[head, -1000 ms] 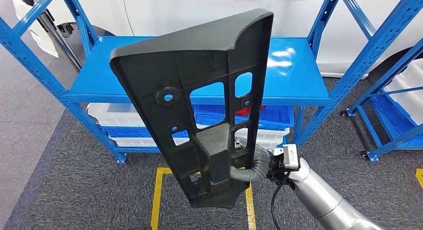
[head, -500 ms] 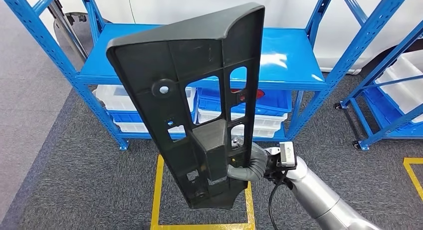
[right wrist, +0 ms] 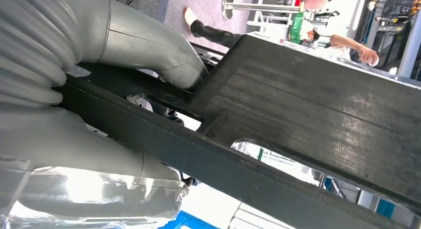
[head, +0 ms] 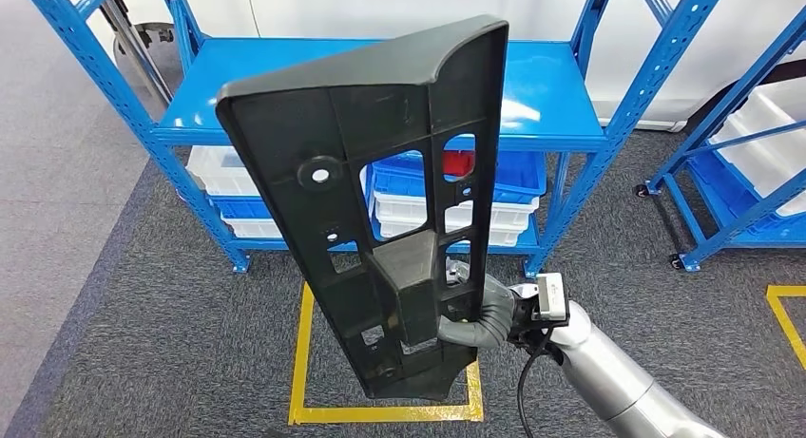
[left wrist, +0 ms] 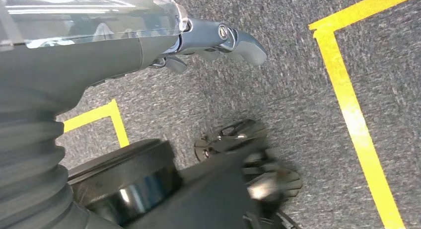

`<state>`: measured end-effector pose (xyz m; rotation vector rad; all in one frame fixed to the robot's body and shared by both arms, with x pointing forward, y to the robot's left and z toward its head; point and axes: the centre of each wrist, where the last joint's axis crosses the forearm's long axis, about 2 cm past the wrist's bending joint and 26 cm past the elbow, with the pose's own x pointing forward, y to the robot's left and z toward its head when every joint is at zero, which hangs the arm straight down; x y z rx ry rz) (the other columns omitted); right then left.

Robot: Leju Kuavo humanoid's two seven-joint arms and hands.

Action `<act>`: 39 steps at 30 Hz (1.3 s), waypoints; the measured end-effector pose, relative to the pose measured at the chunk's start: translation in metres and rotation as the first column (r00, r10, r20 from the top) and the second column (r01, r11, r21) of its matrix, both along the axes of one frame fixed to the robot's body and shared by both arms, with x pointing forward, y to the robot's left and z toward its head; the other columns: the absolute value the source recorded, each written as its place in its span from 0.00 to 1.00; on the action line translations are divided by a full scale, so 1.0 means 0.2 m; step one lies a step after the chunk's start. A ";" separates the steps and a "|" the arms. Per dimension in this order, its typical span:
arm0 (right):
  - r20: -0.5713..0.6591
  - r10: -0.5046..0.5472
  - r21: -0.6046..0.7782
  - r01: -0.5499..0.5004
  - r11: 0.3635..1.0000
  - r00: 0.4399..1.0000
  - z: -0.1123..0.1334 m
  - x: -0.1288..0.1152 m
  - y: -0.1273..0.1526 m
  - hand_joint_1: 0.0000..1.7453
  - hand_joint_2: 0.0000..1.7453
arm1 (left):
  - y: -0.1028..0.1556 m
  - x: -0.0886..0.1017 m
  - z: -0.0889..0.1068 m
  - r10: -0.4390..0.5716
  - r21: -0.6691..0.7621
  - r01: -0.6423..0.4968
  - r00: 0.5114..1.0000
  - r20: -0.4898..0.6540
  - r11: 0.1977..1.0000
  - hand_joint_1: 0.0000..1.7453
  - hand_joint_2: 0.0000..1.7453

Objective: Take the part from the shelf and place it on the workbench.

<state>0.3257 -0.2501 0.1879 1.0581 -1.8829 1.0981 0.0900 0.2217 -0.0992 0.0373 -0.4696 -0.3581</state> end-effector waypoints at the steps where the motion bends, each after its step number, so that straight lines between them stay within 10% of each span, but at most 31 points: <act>1: -0.002 0.000 0.000 0.000 1.000 1.000 0.00 0.00 0.00 1.00 1.00 | 0.00 0.00 0.00 0.000 0.000 0.000 1.000 0.001 1.000 0.00 1.00; 39: -0.089 0.004 0.053 0.001 0.999 0.996 -0.06 -0.03 -0.02 1.00 1.00 | 0.01 -0.09 -0.02 0.044 -0.001 -0.044 0.999 -0.007 0.999 0.00 1.00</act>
